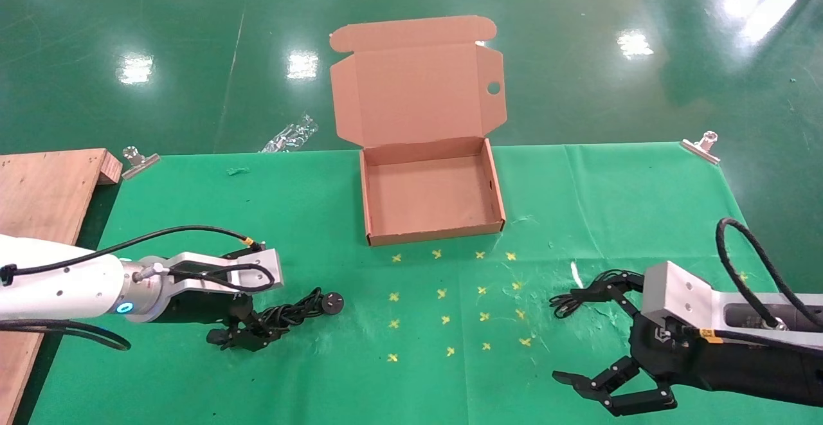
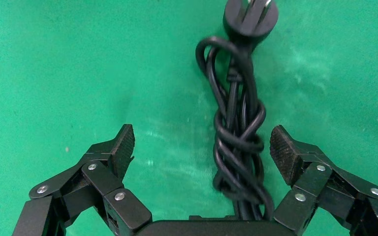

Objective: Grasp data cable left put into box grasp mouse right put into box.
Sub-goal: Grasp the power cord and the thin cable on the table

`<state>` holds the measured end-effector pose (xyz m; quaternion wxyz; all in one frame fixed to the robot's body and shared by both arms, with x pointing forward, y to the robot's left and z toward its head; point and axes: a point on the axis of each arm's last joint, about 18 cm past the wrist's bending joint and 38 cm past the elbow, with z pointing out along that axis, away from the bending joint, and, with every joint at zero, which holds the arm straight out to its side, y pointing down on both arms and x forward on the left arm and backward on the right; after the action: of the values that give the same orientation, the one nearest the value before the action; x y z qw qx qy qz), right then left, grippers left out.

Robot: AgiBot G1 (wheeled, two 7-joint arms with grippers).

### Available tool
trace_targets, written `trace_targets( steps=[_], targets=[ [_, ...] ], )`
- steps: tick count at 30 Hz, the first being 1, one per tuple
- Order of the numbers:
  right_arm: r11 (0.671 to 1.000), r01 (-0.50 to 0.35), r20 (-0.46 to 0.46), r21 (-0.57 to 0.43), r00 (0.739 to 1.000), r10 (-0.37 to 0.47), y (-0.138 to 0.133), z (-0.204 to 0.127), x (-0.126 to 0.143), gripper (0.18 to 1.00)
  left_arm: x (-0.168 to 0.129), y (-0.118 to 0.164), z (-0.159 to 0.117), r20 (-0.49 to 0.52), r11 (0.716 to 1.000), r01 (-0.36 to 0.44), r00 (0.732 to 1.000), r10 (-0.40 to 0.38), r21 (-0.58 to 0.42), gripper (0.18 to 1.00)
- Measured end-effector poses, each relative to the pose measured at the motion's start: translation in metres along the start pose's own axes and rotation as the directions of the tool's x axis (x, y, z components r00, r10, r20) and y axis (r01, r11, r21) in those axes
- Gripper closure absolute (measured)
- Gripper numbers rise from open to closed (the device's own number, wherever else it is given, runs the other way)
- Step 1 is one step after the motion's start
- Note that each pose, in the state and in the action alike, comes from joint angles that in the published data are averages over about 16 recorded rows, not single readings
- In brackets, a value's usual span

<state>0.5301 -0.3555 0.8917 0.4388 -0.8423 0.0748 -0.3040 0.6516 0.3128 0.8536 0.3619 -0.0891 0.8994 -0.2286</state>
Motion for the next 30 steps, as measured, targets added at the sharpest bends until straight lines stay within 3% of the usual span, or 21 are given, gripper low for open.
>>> trace_targets(
  steps=[5,10,20,30],
  targets=[
    [0.998,0.018,-0.016,-0.055,1.0,-0.019,0.007,0.003,0.004,0.178,0.0,0.004,0.004,0.002,1.0,0.004,1.0,-0.004,-0.018,0.184],
    [0.983,0.064,-0.046,-0.171,0.996,-0.073,0.021,0.012,0.016,0.178,0.0,0.006,0.006,0.003,1.0,0.01,1.0,-0.01,-0.025,0.184],
    [0.892,0.192,-0.104,-0.41,0.961,-0.255,0.038,0.045,0.06,0.178,0.0,0.005,0.007,0.003,1.0,0.012,1.0,-0.012,-0.027,0.184],
    [0.843,0.229,-0.103,-0.487,0.943,-0.315,0.043,0.08,0.091,0.178,0.0,0.005,0.007,0.003,1.0,0.012,1.0,-0.012,-0.027,0.184]
  ],
)
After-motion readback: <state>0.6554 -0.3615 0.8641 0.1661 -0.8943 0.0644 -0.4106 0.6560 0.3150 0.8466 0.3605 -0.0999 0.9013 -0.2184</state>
